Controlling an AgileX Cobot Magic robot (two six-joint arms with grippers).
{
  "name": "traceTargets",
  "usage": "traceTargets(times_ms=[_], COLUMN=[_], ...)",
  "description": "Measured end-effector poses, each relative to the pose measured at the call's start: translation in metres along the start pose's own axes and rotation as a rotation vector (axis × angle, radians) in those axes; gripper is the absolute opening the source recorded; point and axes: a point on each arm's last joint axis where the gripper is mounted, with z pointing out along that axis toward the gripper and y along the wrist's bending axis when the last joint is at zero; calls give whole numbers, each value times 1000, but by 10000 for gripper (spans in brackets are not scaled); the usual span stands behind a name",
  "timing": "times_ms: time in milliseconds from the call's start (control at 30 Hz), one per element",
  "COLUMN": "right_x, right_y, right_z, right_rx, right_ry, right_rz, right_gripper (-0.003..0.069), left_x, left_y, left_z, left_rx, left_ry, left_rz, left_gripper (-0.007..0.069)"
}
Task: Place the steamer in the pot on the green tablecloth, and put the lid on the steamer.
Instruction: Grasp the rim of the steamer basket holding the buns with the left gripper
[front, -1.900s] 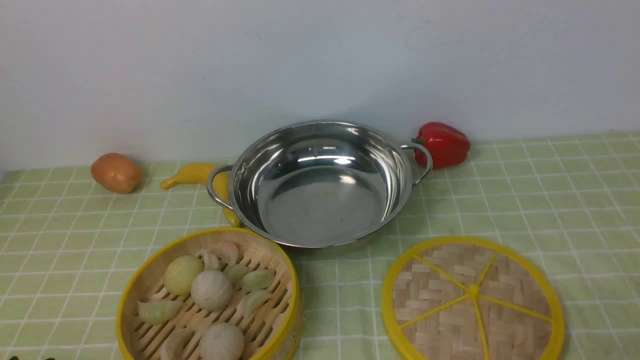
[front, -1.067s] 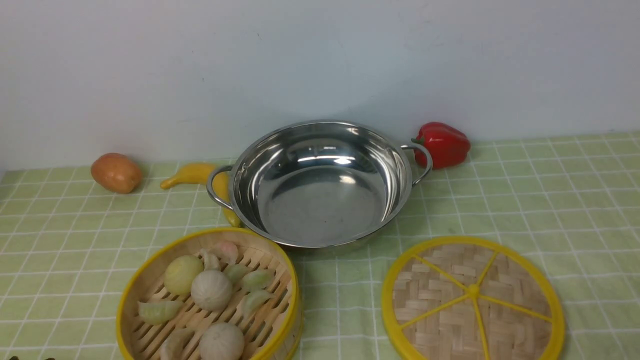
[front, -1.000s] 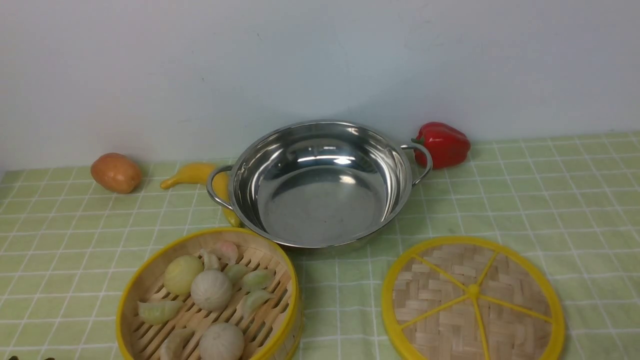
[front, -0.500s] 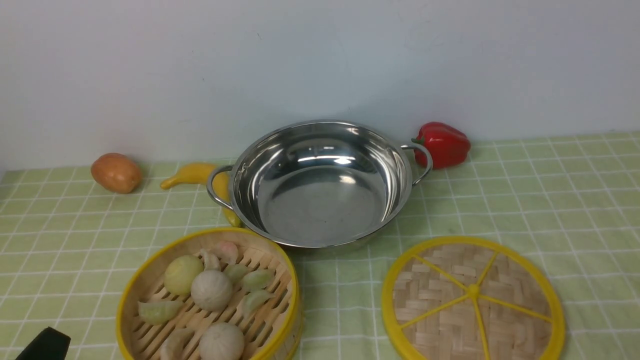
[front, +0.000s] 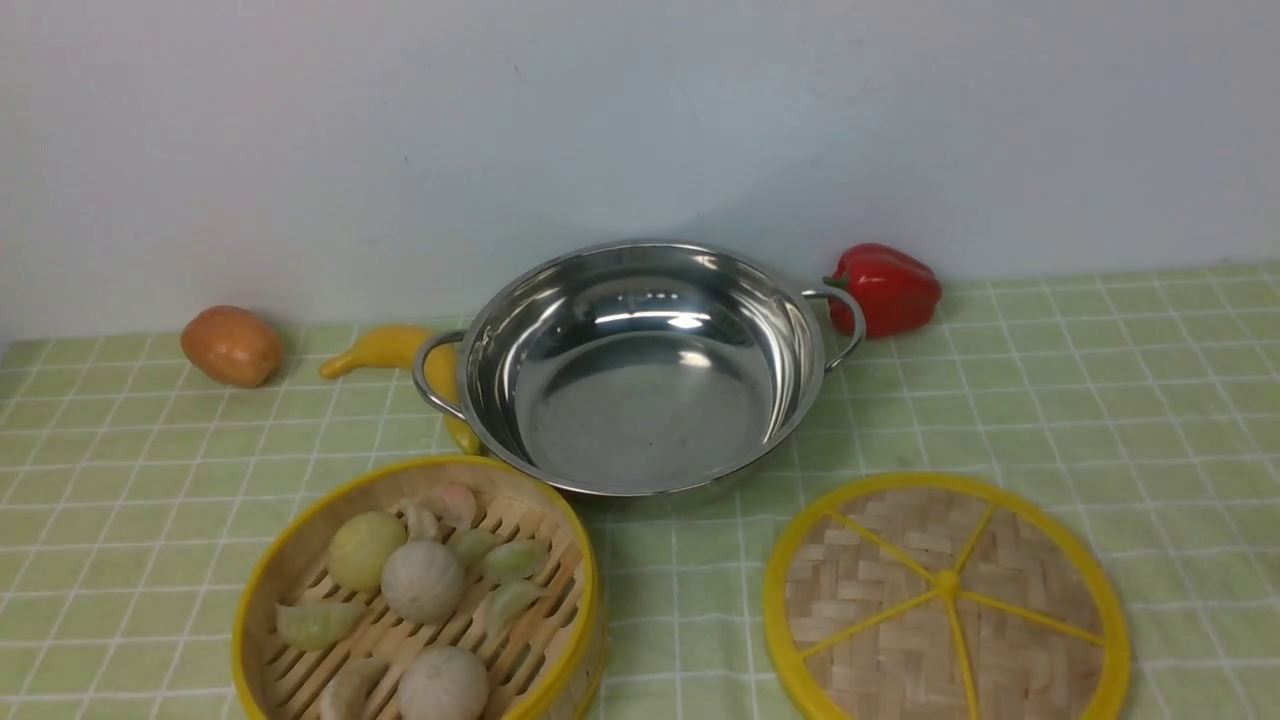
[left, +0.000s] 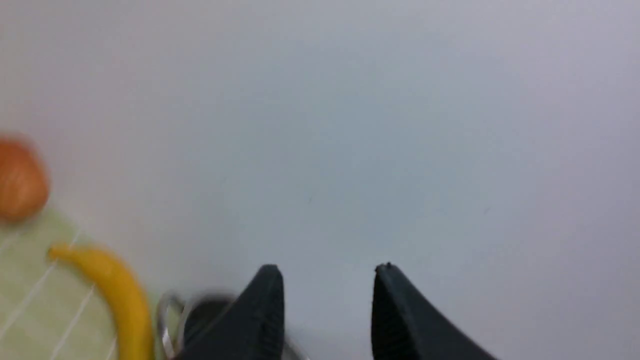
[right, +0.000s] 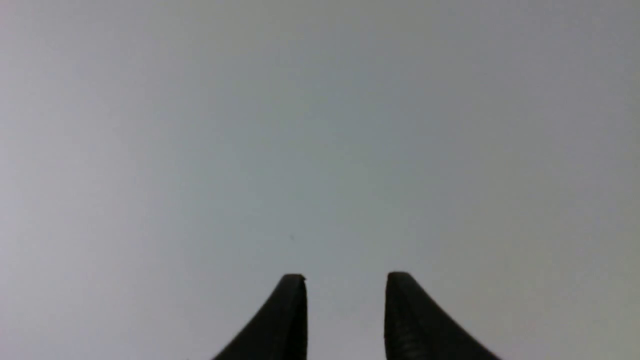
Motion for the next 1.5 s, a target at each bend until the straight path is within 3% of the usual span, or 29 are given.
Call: traceTargets(times_ms=[33, 100, 167, 267, 300, 367, 400, 433, 533, 600, 733, 1033, 1500], right_x=[-14, -19, -22, -15, -5, 7, 15, 16, 36, 41, 45, 46, 46], right_y=[18, 28, 47, 51, 47, 40, 31, 30, 5, -5, -13, -14, -14], right_z=[9, 22, 50, 72, 90, 103, 110, 111, 126, 132, 137, 139, 139], right_rx=[-19, -14, -10, 11, 46, 88, 123, 130, 227, 266, 295, 281, 280], right_ry=[35, 107, 345, 564, 751, 941, 1038, 1053, 1217, 1257, 1282, 1269, 1267], right_rz=[-65, -113, -195, -239, -251, -254, -259, -259, -285, -310, -332, -356, -358], right_gripper=[240, 240, 240, 240, 240, 240, 240, 240, 240, 240, 240, 240, 240], left_x=[-17, -31, -41, -42, -39, -35, -33, -33, -27, -18, 5, 55, 110], left_y=[-15, -29, -46, -53, -51, -45, -36, -35, -8, 7, 29, 66, 119], left_z=[4, 9, 32, 51, 65, 81, 92, 93, 116, 128, 148, 189, 209], left_rx=[19, 33, 18, -14, -68, -169, -274, -296, -595, -711, -792, -796, -868], left_ry=[-12, -3, 178, 371, 550, 745, 877, 891, 1097, 1182, 1320, 1397, 1514], left_rz=[96, 183, 345, 429, 458, 460, 463, 451, 435, 431, 404, 294, 303], left_gripper=[243, 243, 243, 243, 243, 243, 243, 243, 243, 243, 243, 243, 243])
